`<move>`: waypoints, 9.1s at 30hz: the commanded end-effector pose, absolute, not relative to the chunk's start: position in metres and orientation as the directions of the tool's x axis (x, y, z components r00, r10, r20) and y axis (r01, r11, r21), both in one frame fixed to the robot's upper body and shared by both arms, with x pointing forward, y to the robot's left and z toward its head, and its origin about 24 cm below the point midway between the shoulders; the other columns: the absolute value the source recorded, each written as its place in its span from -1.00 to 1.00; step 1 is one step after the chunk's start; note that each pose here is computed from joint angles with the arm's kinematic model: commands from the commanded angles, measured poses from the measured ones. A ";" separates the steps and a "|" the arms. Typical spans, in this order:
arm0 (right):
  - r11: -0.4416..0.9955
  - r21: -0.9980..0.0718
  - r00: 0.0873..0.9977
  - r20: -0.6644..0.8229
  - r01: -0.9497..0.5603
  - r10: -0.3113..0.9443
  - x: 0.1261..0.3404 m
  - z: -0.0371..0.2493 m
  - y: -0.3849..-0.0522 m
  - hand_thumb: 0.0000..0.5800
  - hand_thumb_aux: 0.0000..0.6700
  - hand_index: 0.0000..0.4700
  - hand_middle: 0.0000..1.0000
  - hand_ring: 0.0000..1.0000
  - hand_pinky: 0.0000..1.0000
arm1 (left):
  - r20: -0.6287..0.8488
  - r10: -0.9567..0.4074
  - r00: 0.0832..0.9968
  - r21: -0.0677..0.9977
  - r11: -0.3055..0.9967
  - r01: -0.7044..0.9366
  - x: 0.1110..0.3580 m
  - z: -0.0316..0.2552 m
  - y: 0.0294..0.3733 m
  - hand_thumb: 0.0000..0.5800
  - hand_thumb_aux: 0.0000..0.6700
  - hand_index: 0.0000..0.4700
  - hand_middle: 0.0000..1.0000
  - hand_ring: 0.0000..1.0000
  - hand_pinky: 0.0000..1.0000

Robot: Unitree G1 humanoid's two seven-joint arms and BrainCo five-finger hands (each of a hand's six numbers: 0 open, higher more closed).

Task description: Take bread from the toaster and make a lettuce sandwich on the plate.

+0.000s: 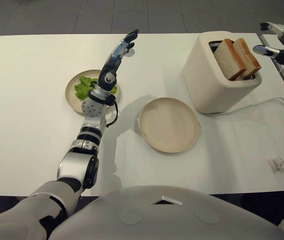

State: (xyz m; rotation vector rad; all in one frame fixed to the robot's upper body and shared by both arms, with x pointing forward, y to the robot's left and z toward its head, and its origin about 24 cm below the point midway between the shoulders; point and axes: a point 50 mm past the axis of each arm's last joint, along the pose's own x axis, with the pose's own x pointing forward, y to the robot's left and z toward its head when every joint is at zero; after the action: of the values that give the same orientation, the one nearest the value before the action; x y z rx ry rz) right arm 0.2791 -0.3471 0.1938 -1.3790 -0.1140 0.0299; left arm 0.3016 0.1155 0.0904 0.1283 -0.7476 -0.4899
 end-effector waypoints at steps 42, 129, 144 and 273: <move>0.694 -0.659 0.714 0.333 -0.290 0.616 0.268 0.211 -0.245 1.00 1.00 1.00 1.00 1.00 1.00 | -0.050 -0.298 0.953 0.985 0.145 0.097 0.311 0.060 0.259 -1.00 -1.00 -1.00 -1.00 -1.00 -1.00; 0.573 -0.805 0.720 0.307 -0.152 0.623 0.276 0.205 -0.236 -1.00 -1.00 -1.00 -1.00 -1.00 -1.00 | 0.374 -0.458 0.806 0.873 0.468 -0.139 0.331 0.077 0.175 -1.00 -1.00 -1.00 -1.00 -1.00 -1.00; 0.570 -0.803 0.724 0.288 -0.174 0.626 0.275 0.204 -0.240 -1.00 -1.00 -1.00 -1.00 -1.00 -1.00 | -0.256 -0.824 0.505 0.789 0.124 0.602 0.252 0.015 0.169 -0.10 -0.48 -0.48 -1.00 -1.00 -1.00; 0.344 -0.366 0.443 -0.234 -0.865 0.865 0.276 0.044 -0.105 1.00 1.00 1.00 1.00 1.00 1.00 | 0.505 -0.845 0.173 0.486 0.445 0.752 0.224 0.110 0.139 -1.00 -1.00 -1.00 -1.00 -1.00 -1.00</move>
State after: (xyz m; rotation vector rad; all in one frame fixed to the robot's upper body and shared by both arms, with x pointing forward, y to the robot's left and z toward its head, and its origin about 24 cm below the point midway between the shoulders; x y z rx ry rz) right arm 0.2746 -0.1102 0.0465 -0.4221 -0.0018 1.1155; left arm 0.2284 0.1453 0.1219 0.0756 -0.8925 -1.0267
